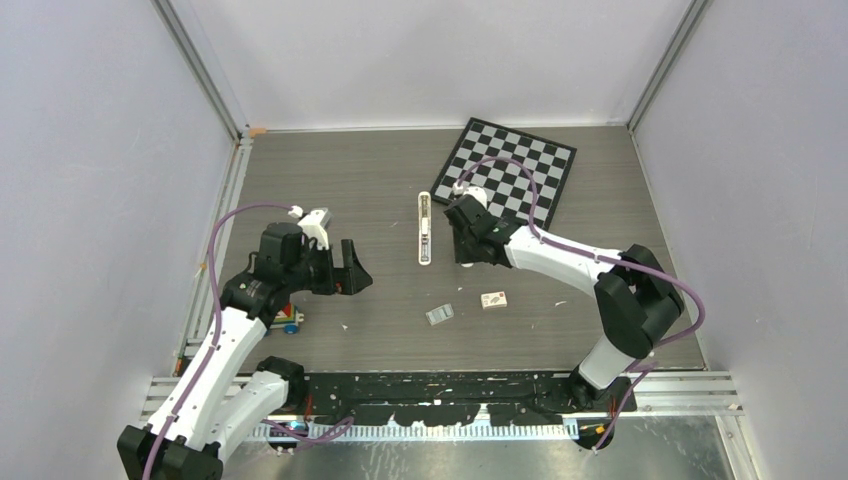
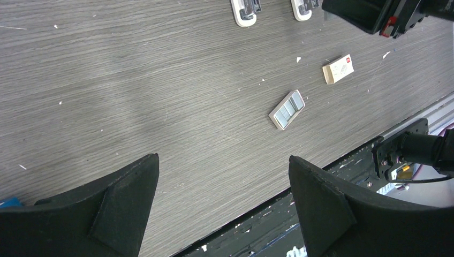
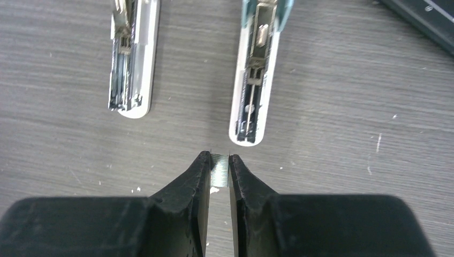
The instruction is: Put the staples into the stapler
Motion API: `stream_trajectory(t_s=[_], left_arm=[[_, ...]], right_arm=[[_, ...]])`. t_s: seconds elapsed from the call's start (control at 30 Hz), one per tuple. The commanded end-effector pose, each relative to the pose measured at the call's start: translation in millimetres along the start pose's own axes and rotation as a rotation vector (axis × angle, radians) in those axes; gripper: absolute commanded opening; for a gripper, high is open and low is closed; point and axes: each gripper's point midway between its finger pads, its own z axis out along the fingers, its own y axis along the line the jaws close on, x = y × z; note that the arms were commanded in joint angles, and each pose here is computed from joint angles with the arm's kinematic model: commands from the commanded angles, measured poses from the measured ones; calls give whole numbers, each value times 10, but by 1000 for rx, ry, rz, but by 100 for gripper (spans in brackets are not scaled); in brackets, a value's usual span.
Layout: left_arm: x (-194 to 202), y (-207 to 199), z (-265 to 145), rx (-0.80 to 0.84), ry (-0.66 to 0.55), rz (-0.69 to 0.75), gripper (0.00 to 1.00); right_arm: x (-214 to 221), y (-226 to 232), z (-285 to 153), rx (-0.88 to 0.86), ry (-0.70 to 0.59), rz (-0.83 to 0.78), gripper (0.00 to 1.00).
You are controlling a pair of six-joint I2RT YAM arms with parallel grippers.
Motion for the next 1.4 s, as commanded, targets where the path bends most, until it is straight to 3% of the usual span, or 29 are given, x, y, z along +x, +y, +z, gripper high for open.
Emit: stream_trajectory(t_s=[0.0, 0.47, 1.37], left_arm=[[-17, -26, -11, 16, -12, 22, 92], [-8, -20, 6, 15, -3, 18, 92], [1, -16, 14, 14, 3, 16, 92]], right_arm=[[-392, 8, -16, -14, -101, 42, 22], [-472, -133, 198, -6, -120, 103, 22], [-194, -283, 460, -14, -26, 145, 22]])
